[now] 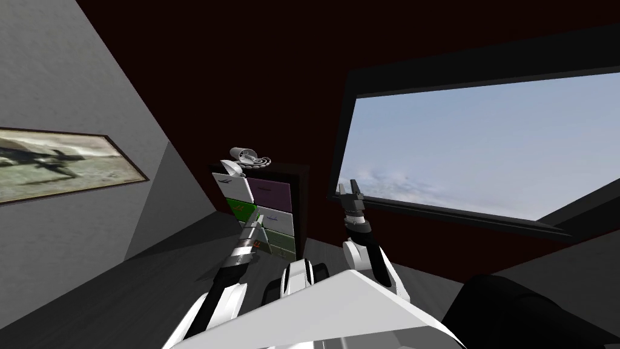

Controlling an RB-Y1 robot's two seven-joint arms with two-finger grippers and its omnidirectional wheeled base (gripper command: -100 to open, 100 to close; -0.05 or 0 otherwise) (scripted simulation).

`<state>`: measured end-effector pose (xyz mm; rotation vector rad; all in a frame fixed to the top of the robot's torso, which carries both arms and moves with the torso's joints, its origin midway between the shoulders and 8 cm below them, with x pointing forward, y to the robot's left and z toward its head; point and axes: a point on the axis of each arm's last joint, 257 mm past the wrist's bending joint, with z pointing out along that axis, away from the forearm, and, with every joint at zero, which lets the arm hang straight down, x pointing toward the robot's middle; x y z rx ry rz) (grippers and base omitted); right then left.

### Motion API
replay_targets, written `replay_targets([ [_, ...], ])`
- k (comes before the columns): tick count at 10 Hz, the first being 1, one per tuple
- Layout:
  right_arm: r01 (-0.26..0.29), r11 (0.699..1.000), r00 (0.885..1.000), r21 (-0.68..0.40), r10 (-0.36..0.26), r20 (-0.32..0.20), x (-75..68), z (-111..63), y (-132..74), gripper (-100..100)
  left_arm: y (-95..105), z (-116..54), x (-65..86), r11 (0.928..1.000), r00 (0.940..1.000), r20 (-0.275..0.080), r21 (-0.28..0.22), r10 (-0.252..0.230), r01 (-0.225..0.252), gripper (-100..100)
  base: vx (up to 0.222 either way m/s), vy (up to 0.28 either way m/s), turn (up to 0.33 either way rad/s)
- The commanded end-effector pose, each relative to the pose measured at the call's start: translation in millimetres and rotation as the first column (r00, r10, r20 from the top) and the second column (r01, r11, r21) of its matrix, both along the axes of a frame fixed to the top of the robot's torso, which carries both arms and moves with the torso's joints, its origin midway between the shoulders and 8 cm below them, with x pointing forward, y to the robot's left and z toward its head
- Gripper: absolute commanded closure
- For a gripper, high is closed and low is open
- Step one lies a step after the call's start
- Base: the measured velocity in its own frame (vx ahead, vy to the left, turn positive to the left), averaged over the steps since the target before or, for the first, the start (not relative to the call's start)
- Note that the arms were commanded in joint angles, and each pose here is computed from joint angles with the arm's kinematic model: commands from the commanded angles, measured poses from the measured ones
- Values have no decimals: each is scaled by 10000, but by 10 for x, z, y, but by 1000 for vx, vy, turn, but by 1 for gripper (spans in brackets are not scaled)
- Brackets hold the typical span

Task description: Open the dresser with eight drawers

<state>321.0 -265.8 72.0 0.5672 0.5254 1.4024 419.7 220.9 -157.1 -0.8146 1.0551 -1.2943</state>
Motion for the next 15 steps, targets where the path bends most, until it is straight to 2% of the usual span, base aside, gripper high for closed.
replay_targets([
  [1,0,10000,10000,0,0,0,0,0,0,0,-129,-312,31,9994,9981,-561,221,-241,253,-100,-15,9,-109],
  [5,0,10000,10000,0,0,0,0,0,0,0,-266,-694,59,9972,9911,-1228,479,-515,577,-100,-12,7,-66],
  [9,0,10000,10000,0,0,0,0,0,0,0,-377,-1025,57,9933,9807,-1807,730,-747,891,-100,-8,4,-56],
  [10,0,10000,10000,0,0,0,0,0,0,0,-407,-1134,49,9914,9763,-2001,832,-823,1006,-100,-10,6,-78],
  [11,0,10000,10000,0,0,0,0,0,0,0,-416,-1168,47,9908,9749,-2060,865,-845,1042,-100,-9,5,-46],
  [13,0,10000,10000,0,0,0,0,0,0,0,-396,-1071,86,9916,9762,-2014,839,-801,987,-100,28,-5,-8],
  [14,1,10000,10000,0,-1,-1,0,0,0,0,-402,-1099,65,9914,9766,-1988,840,-818,1001,-100,37,-7,-4],
  [15,1,10000,10000,0,-1,0,0,0,0,0,-402,-1097,70,9915,9763,-2005,838,-813,997,100,5,-1,1],
])
